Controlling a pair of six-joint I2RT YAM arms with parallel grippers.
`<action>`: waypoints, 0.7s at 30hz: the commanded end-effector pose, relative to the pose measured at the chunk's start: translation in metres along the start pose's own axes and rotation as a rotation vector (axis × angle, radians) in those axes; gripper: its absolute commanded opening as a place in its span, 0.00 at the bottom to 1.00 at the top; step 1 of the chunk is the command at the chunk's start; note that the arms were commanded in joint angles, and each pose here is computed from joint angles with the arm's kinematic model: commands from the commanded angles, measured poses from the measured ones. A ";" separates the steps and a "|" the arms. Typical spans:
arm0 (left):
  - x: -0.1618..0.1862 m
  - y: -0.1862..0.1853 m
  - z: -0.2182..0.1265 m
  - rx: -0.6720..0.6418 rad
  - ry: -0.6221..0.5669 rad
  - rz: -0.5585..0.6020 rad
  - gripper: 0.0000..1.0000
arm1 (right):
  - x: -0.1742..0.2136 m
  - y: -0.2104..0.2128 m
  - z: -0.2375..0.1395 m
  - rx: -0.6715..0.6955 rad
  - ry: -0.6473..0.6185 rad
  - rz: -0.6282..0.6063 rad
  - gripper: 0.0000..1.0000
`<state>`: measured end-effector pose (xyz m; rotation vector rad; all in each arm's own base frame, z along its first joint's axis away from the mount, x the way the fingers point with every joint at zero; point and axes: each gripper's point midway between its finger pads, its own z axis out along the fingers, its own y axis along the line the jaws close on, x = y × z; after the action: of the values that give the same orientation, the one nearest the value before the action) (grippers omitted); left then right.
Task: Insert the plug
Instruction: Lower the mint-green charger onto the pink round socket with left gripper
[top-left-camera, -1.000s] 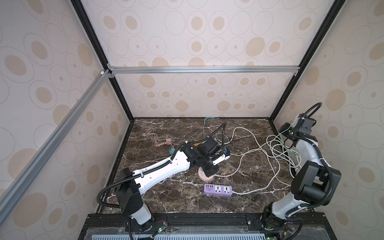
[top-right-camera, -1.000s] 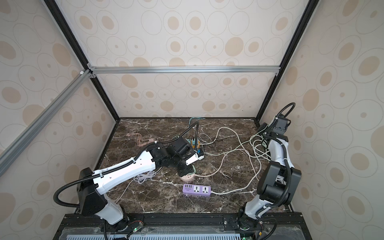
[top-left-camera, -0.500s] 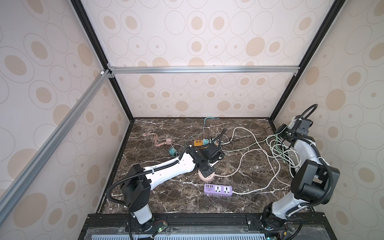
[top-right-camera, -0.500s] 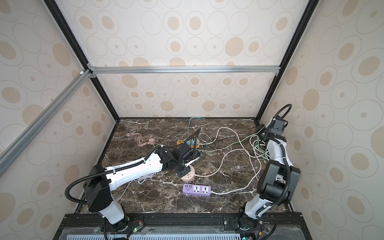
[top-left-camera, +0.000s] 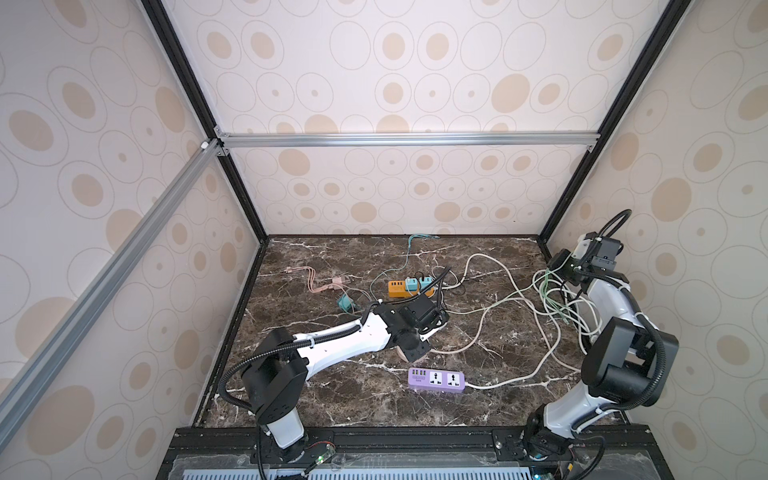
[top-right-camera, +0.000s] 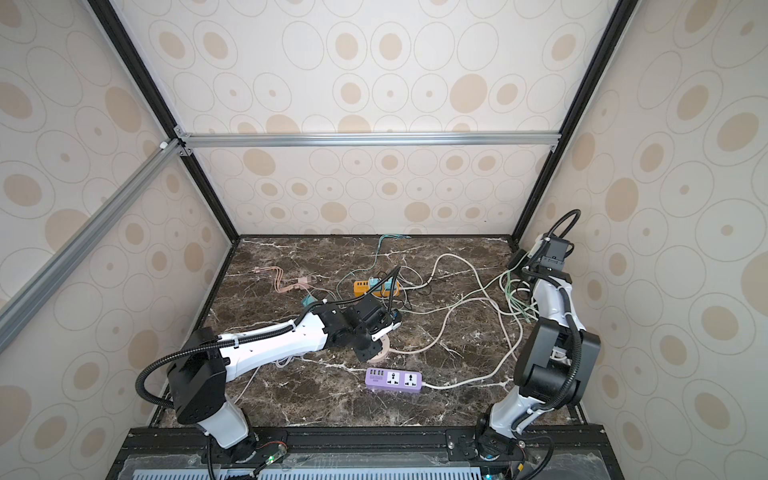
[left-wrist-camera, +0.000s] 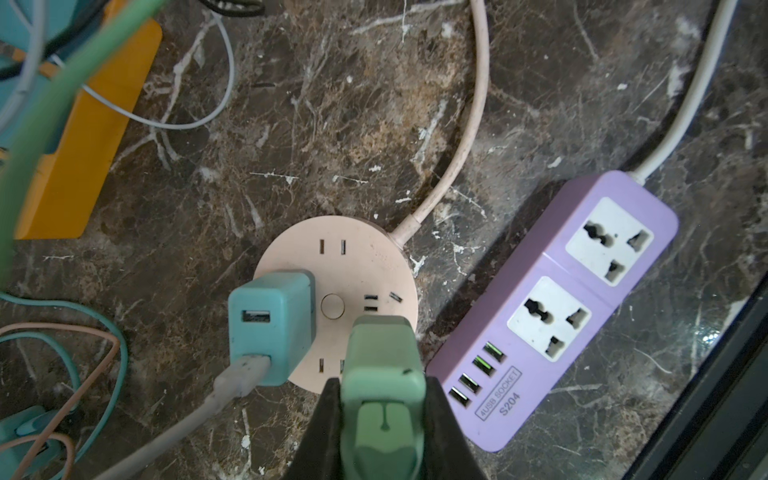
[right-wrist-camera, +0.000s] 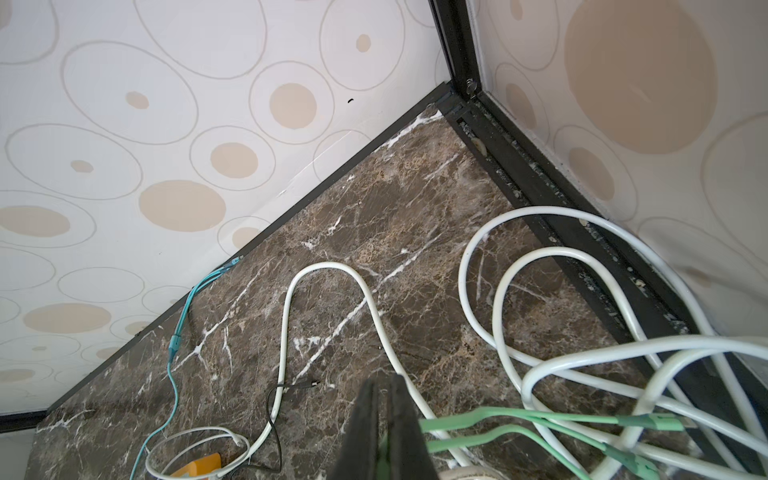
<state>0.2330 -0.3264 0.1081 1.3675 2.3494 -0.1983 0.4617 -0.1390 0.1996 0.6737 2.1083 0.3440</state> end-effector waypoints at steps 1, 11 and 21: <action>-0.011 -0.001 -0.001 0.005 -0.044 0.038 0.00 | 0.006 0.003 0.002 -0.013 0.027 -0.012 0.00; -0.003 0.000 0.012 0.013 -0.024 0.051 0.00 | 0.011 0.005 0.003 -0.014 0.045 -0.023 0.00; 0.006 0.009 0.022 0.001 -0.008 0.037 0.00 | 0.017 0.014 0.005 -0.026 0.064 -0.046 0.00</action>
<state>0.2399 -0.3262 0.0927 1.3849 2.3231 -0.2073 0.4619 -0.1242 0.1956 0.6276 2.1449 0.3652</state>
